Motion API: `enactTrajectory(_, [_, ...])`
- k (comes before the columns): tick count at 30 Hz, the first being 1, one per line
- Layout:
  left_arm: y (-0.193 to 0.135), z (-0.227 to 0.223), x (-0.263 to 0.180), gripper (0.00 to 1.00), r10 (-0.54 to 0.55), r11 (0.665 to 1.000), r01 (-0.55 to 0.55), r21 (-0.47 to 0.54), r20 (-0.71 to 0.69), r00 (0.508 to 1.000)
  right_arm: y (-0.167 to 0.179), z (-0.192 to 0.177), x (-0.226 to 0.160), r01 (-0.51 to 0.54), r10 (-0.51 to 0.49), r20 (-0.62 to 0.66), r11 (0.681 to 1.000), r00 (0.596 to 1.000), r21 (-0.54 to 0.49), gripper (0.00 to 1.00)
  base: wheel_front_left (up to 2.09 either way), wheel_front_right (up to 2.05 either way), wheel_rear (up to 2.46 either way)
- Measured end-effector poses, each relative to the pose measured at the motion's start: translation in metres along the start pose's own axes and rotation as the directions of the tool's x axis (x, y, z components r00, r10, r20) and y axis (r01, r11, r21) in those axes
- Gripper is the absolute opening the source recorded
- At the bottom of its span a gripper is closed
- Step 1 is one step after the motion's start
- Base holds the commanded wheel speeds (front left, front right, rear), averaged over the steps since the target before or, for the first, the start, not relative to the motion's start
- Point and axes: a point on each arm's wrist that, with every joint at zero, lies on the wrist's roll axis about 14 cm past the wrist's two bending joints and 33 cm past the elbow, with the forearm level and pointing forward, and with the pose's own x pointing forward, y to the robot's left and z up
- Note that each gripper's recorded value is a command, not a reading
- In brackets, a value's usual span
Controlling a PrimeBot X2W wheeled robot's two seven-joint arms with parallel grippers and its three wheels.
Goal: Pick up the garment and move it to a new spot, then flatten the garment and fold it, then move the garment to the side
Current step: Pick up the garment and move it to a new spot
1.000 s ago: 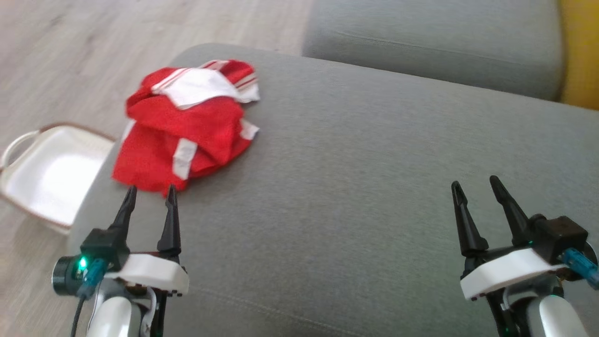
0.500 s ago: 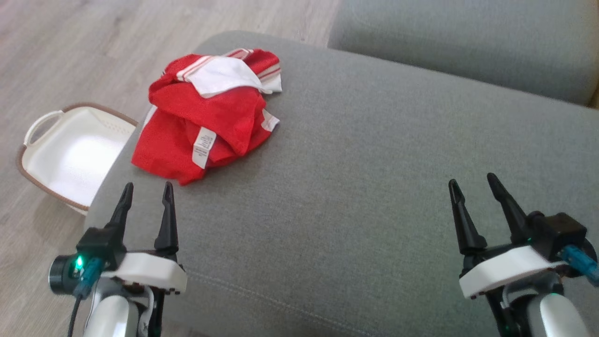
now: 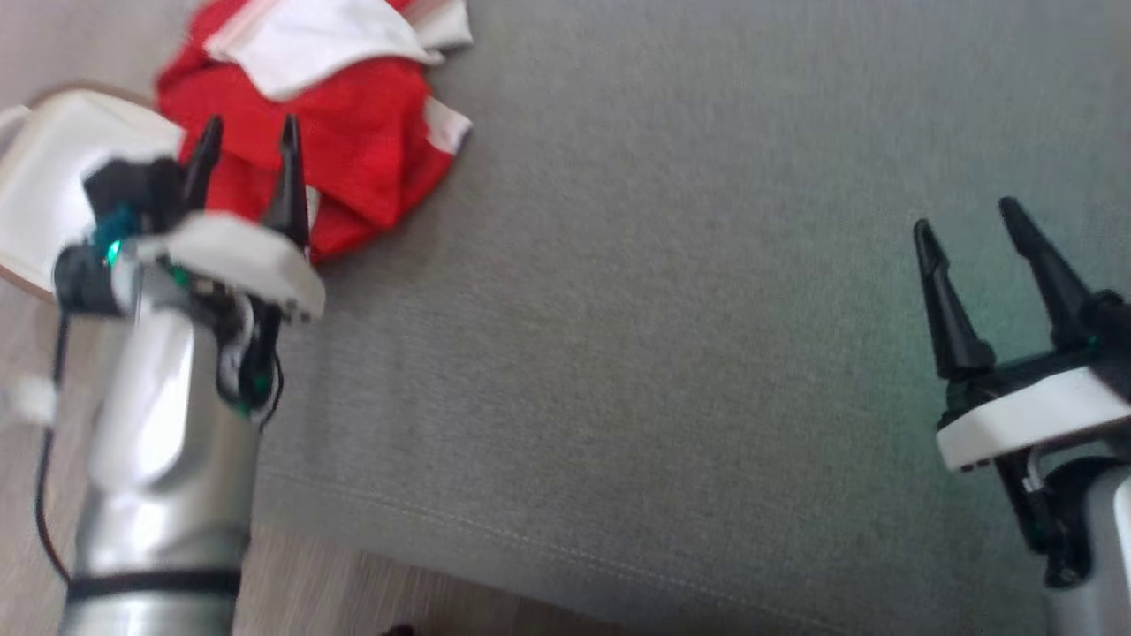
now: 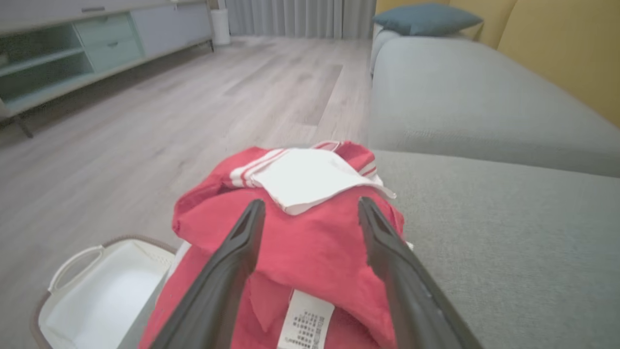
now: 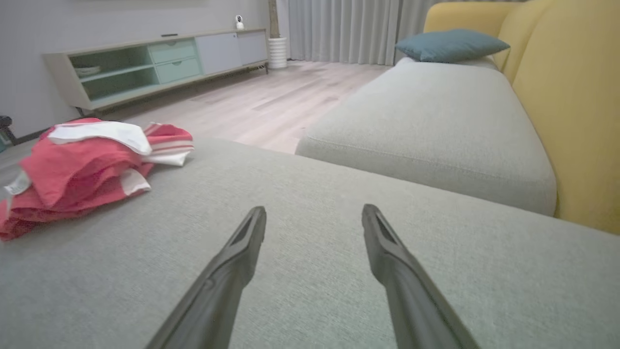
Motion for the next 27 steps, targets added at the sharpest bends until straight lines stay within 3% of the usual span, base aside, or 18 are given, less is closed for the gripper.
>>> enactTrajectory(5, [-0.010,-0.052,0.041,1.00,-0.027,0.999,0.019,-0.034,-0.227,0.973,-0.022,-0.032,0.006,0.033,-0.031,-0.069,0.999,0.997,0.026,1.00,0.00,0.00,0.00])
enactTrajectory(6, [-0.010,-0.073,0.050,1.00,-0.027,0.999,0.013,-0.045,-0.320,0.947,-0.029,-0.040,0.005,0.051,-0.048,-0.085,0.998,0.995,0.033,1.00,0.00,0.00,0.00])
enactTrajectory(13, [-0.012,-0.121,0.061,1.00,-0.021,0.999,0.001,-0.036,-0.553,0.833,-0.051,-0.054,-0.004,0.112,-0.106,-0.119,0.993,0.987,0.043,1.00,0.00,0.00,0.00])
enactTrajectory(14, [-0.011,-0.120,0.064,0.60,-0.019,0.999,0.001,-0.033,-0.558,0.829,-0.052,-0.054,-0.004,0.116,-0.110,-0.120,0.992,0.987,0.043,1.00,0.00,0.00,0.00])
enactTrajectory(15, [-0.010,-0.118,0.066,0.00,-0.015,1.000,-0.001,-0.028,-0.555,0.831,-0.052,-0.054,-0.005,0.118,-0.112,-0.120,0.992,0.987,0.042,1.00,0.00,0.00,0.00])
enactTrajectory(18, [-0.004,-0.107,0.070,0.00,0.008,1.000,-0.017,-0.014,-0.498,0.867,-0.052,-0.050,-0.006,0.120,-0.115,-0.109,0.992,0.987,0.042,1.00,0.00,0.00,0.00])
enactTrajectory(19, [0.000,-0.091,0.074,0.00,0.025,1.000,-0.028,-0.002,-0.419,0.908,-0.052,-0.046,-0.007,0.122,-0.117,-0.099,0.992,0.988,0.039,1.00,0.00,0.00,0.00])
enactTrajectory(22, [0.007,-0.063,0.077,0.00,0.043,0.999,-0.040,0.015,-0.301,0.953,-0.050,-0.036,-0.010,0.125,-0.122,-0.073,0.991,0.990,0.037,1.00,0.00,0.00,0.00])
enactTrajectory(27, [0.019,-0.003,0.075,0.00,0.055,0.998,-0.052,0.035,-0.076,0.996,-0.041,-0.012,-0.015,0.126,-0.126,-0.015,0.991,0.992,0.046,1.00,0.00,0.00,0.00])
